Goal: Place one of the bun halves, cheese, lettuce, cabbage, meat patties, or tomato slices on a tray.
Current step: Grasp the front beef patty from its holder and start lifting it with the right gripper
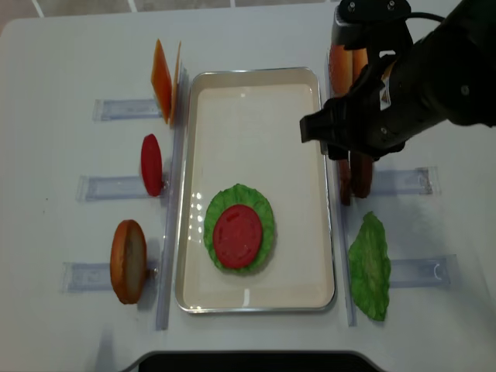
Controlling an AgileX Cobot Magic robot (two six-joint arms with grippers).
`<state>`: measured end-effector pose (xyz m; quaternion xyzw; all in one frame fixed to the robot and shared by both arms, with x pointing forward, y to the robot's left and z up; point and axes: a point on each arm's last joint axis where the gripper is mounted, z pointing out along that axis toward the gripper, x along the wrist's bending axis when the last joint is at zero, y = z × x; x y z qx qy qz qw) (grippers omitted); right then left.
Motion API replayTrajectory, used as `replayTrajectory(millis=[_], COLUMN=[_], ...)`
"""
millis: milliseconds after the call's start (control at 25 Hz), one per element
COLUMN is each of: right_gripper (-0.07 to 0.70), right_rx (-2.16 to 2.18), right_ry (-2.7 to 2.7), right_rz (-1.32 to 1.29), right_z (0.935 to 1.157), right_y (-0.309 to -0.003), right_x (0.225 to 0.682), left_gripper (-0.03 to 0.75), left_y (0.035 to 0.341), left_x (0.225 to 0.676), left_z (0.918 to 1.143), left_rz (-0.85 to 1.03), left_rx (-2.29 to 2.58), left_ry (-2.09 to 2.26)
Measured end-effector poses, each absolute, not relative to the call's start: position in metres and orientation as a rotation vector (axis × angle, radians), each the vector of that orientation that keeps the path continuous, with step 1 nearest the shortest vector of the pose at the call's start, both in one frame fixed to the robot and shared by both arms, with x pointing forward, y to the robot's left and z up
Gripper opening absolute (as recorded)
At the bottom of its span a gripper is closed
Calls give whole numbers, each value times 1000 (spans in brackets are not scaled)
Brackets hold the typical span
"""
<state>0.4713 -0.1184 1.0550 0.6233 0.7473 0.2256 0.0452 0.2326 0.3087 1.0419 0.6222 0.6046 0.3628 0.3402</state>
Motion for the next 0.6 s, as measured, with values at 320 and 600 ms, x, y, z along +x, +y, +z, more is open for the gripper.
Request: replayTrajectory(millis=[320, 600], right_gripper=[389, 389], right_rx=[2033, 2019], right_ry=[2307, 2330], right_rz=[586, 497], right_z=[1035, 1019], right_y=[-118, -121], right_x=[495, 506], left_gripper=[-1, -1], left_y=[309, 309], left_x=[233, 233], left_z=[1042, 1042], left_rz=[944, 944], left_rx=[1619, 1619], left_ry=[1573, 1573])
